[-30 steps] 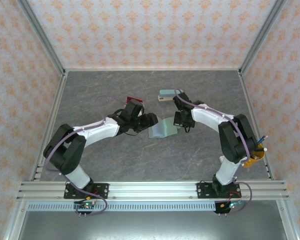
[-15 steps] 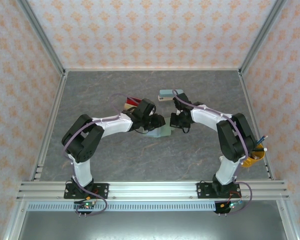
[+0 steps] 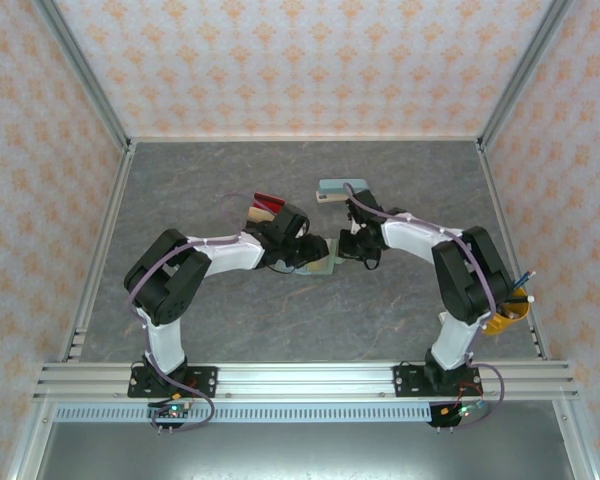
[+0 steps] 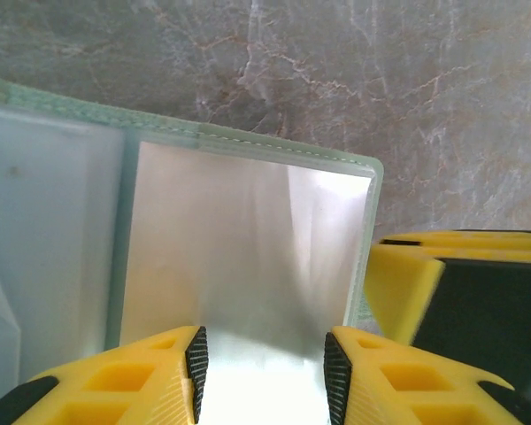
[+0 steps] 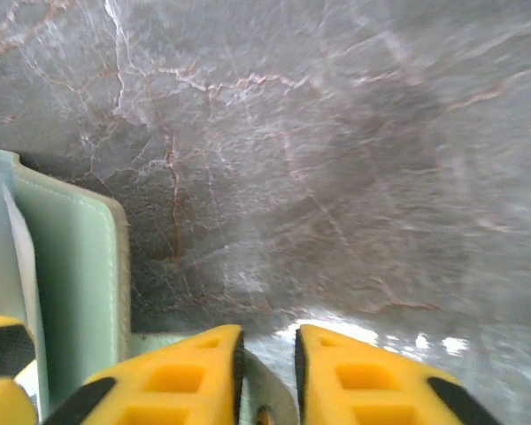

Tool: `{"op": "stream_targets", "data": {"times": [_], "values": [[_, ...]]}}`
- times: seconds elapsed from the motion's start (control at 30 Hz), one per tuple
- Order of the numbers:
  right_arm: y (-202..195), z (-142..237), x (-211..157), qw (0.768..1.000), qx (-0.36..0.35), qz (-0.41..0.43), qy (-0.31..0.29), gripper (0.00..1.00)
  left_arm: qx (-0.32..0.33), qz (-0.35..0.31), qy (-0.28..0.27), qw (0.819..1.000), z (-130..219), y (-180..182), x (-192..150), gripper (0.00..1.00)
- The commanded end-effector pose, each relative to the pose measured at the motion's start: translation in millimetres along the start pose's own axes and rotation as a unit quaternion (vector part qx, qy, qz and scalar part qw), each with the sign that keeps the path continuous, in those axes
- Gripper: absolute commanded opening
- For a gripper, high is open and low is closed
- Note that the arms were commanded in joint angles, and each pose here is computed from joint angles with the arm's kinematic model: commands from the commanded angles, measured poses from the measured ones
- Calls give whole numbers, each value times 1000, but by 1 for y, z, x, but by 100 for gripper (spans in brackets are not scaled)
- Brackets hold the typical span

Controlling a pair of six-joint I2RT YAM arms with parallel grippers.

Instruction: Take the credit cards out of the card holder

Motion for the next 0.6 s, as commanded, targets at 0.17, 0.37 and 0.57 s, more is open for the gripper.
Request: {"op": "stream_targets", "data": {"times": [0.17, 0.37, 0.57], "values": [[5, 53, 9, 995, 31, -37, -90, 39, 7, -22, -14, 1000, -8, 5, 2, 35], [33, 52, -5, 990, 118, -54, -55, 39, 22, -25, 4, 999, -20, 17, -4, 26], [52, 32, -13, 995, 87, -28, -30, 20, 49, -23, 17, 998, -23, 31, -11, 0]]}}
Point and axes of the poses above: each hand's point on the last joint's axis, 136 mm out from that joint toward the fingers, its own z axis back along the fingers, its own y axis along the line the jaws close on, x = y × z, the point moved 3 cm from there along z, back along the fingers, and after that the axes turned 5 degrees about -z, right-handed, at the moved point
